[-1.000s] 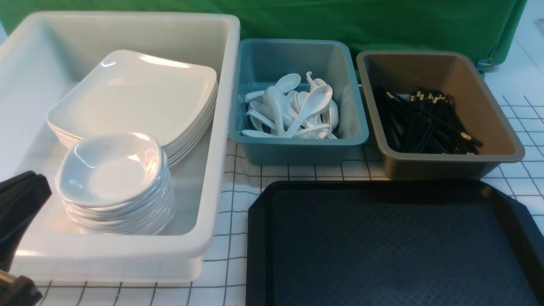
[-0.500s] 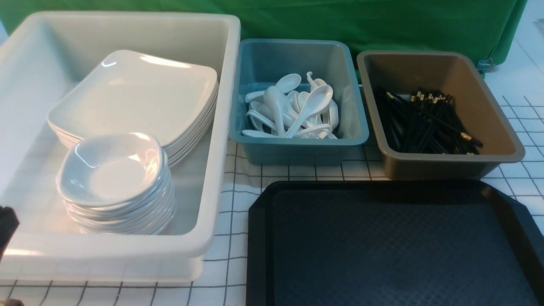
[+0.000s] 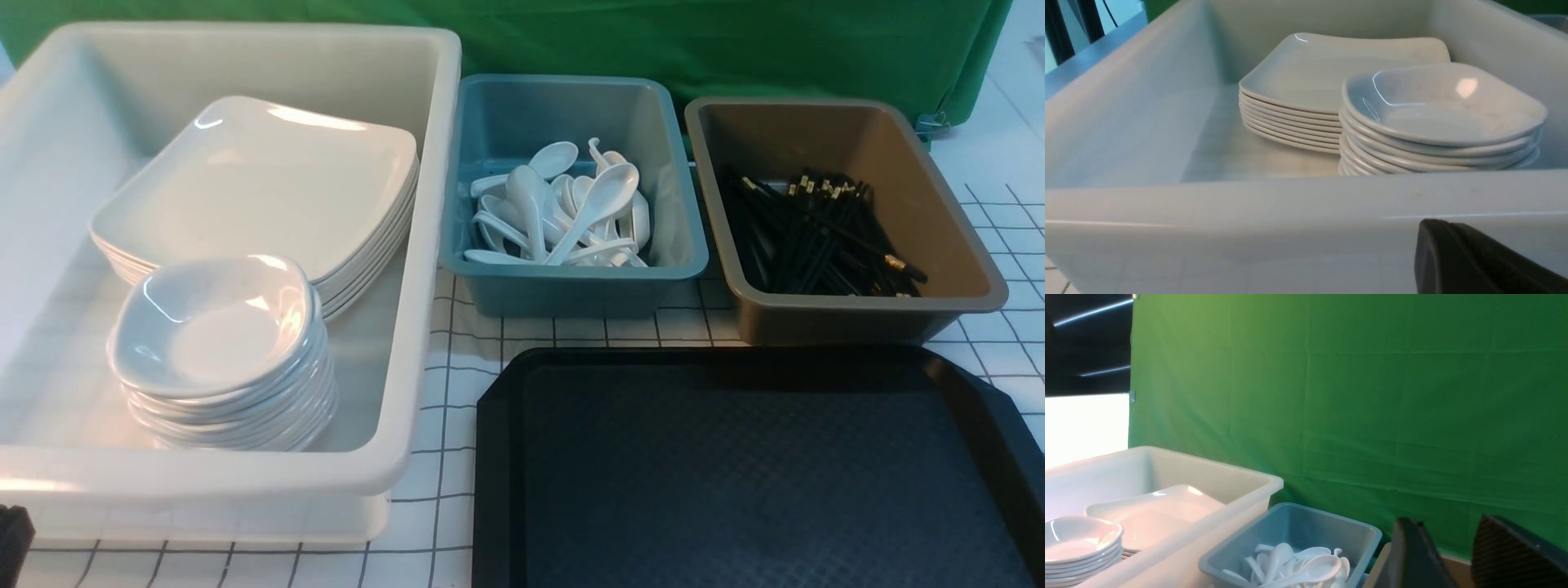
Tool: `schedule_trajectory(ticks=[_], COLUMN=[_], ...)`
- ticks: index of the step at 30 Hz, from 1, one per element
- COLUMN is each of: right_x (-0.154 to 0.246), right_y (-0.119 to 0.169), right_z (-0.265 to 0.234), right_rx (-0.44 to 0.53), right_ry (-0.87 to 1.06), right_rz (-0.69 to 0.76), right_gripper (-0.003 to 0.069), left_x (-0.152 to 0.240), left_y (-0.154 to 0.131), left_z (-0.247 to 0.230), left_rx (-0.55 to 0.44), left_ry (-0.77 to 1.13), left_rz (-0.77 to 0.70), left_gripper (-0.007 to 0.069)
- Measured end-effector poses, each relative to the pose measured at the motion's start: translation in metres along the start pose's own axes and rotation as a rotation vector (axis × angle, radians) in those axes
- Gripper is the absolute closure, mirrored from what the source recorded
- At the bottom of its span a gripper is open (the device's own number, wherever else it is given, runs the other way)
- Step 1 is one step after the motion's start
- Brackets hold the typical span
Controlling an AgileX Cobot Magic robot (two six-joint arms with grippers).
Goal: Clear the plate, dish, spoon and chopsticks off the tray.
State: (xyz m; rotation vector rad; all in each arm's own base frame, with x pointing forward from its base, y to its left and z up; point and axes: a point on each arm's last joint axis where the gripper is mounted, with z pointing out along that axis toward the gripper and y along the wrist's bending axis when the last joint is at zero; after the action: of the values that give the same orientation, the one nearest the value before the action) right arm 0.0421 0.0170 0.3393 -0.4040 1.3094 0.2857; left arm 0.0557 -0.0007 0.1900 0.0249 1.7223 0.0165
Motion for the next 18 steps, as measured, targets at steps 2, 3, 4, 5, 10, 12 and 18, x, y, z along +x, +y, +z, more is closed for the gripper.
schedule_trajectory(ticks=[2, 3, 4, 5, 10, 12, 18], right_x=[0.0000, 0.0000, 0.0001, 0.0001, 0.0001, 0.0001, 0.0001], right_y=[0.0000, 0.0000, 0.0000, 0.0000, 0.0000, 0.0000, 0.0000], right_z=[0.0000, 0.0000, 0.0000, 0.0000, 0.0000, 0.0000, 0.0000], right_rx=[0.000, 0.000, 0.000, 0.000, 0.000, 0.000, 0.000], right_ry=[0.000, 0.000, 0.001, 0.001, 0.001, 0.001, 0.001], right_rz=[0.000, 0.000, 0.000, 0.000, 0.000, 0.000, 0.000], right_gripper=[0.0420, 0.0420, 0.0420, 0.0420, 0.0420, 0.0420, 0.0419], left_x=[0.0000, 0.0000, 0.0000, 0.0000, 0.0000, 0.0000, 0.0000], left_y=[-0.0006, -0.0011, -0.0014, -0.0014, -0.0013, -0.0013, -0.0013], left_z=[0.0000, 0.0000, 0.0000, 0.0000, 0.0000, 0.0000, 0.0000], left_rx=[0.011, 0.020, 0.024, 0.025, 0.024, 0.024, 0.024], left_ry=[0.000, 0.000, -0.001, -0.001, -0.001, -0.001, -0.001], left_rz=[-0.001, -0.002, -0.003, -0.003, 0.002, 0.006, 0.007], left_gripper=[0.0625, 0.0625, 0.0625, 0.0625, 0.0625, 0.0625, 0.0625])
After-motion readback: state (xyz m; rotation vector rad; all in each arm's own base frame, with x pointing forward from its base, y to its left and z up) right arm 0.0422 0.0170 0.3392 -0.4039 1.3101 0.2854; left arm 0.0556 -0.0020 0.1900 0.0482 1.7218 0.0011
